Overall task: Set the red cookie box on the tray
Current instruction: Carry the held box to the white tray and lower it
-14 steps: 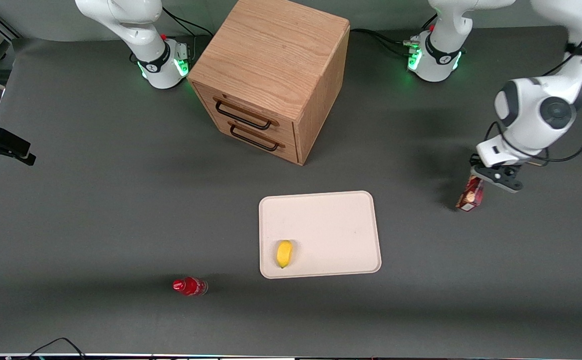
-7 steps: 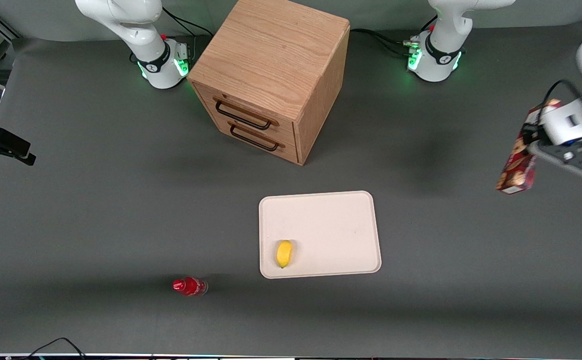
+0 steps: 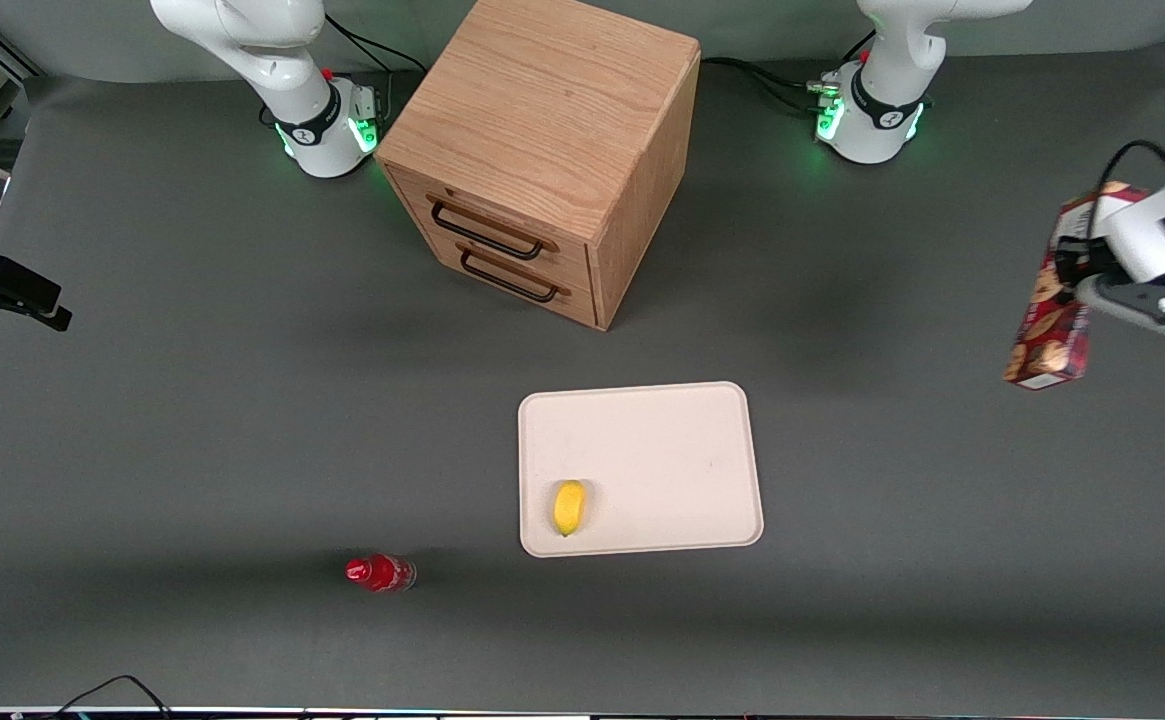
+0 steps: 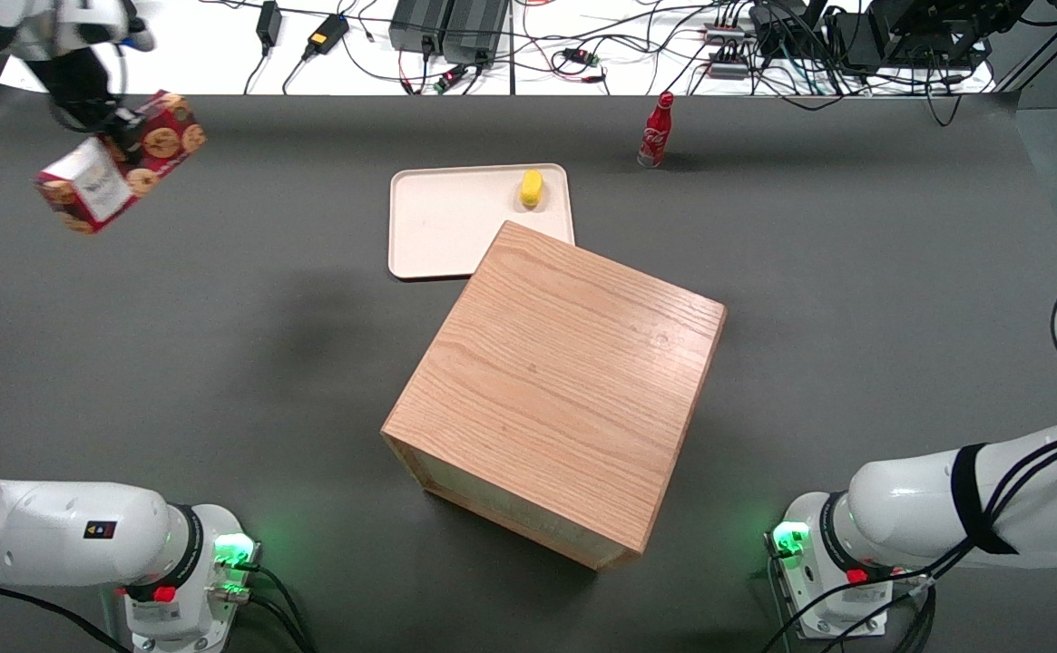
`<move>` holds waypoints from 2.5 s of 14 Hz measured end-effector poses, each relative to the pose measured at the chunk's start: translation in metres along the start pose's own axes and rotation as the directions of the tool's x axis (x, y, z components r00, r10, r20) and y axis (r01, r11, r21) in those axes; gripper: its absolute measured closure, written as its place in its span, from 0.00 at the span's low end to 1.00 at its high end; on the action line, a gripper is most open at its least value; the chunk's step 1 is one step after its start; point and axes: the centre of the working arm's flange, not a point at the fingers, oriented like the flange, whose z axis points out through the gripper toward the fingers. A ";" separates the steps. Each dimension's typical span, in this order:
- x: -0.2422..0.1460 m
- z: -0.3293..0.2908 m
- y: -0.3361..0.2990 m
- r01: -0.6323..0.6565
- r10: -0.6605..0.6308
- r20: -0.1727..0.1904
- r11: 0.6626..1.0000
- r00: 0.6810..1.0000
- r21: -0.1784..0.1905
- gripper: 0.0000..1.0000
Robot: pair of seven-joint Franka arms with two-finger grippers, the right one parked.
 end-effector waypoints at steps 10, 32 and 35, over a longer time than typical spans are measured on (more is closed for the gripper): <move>0.122 0.052 0.186 0.333 -0.346 -0.112 0.935 0.931 -0.119 0.95; 0.216 0.277 0.259 0.413 -0.424 -0.202 0.906 0.883 -0.096 0.88; 0.217 0.276 0.258 0.412 -0.423 -0.208 0.906 0.882 -0.095 0.56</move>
